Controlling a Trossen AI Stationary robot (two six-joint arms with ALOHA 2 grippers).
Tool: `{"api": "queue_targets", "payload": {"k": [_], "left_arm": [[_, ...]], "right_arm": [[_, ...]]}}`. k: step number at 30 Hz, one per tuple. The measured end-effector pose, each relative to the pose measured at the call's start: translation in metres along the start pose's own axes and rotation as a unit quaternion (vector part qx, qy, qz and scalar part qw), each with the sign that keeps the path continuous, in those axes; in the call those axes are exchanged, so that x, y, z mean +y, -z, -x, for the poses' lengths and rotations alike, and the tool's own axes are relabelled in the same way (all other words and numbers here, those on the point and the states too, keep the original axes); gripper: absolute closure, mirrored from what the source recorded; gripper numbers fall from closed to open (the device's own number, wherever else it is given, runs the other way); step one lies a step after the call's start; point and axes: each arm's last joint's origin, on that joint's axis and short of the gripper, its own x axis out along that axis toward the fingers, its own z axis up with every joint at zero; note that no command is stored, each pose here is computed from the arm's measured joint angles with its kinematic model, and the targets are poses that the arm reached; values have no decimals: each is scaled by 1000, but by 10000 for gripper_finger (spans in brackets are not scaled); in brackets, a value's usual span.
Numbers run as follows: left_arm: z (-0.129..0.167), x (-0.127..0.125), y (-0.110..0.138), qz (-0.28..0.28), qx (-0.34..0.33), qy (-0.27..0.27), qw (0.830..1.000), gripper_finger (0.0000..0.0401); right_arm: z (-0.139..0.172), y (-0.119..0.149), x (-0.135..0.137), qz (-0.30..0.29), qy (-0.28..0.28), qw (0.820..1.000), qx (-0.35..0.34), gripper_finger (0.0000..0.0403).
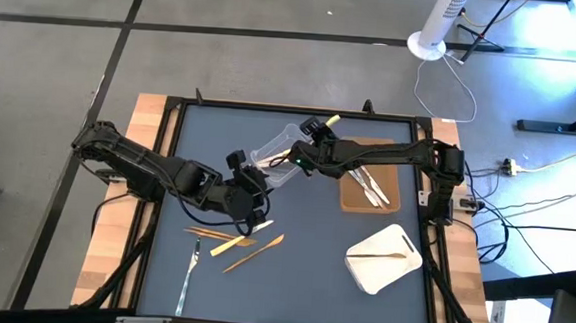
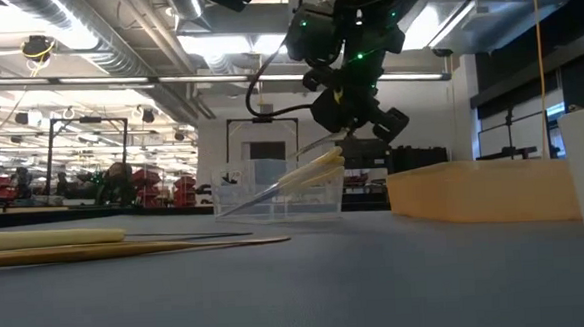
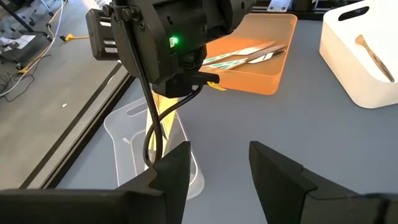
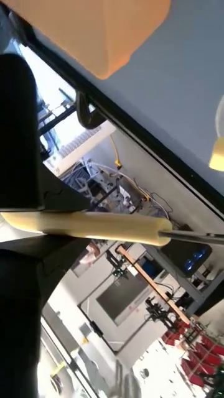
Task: Sort silverware by color (type)
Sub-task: Put the yellow knife into the transparent bin
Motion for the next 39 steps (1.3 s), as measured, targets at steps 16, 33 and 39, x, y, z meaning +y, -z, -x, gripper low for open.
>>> {"api": "queue_targets", "payload": {"k": [16,33,39], "left_arm": [[0,0,0,0,0,0,1000,243],[0,0,0,0,-1,1,1000,243],[0,-1,0,0,2,8,1000,243]], "right_arm": [[0,-2,-1,39,-4,999,-23,384],[-10,-18,1,32,8,999,-14,384],[-16,-27,6,41,16,999,14,384]]}}
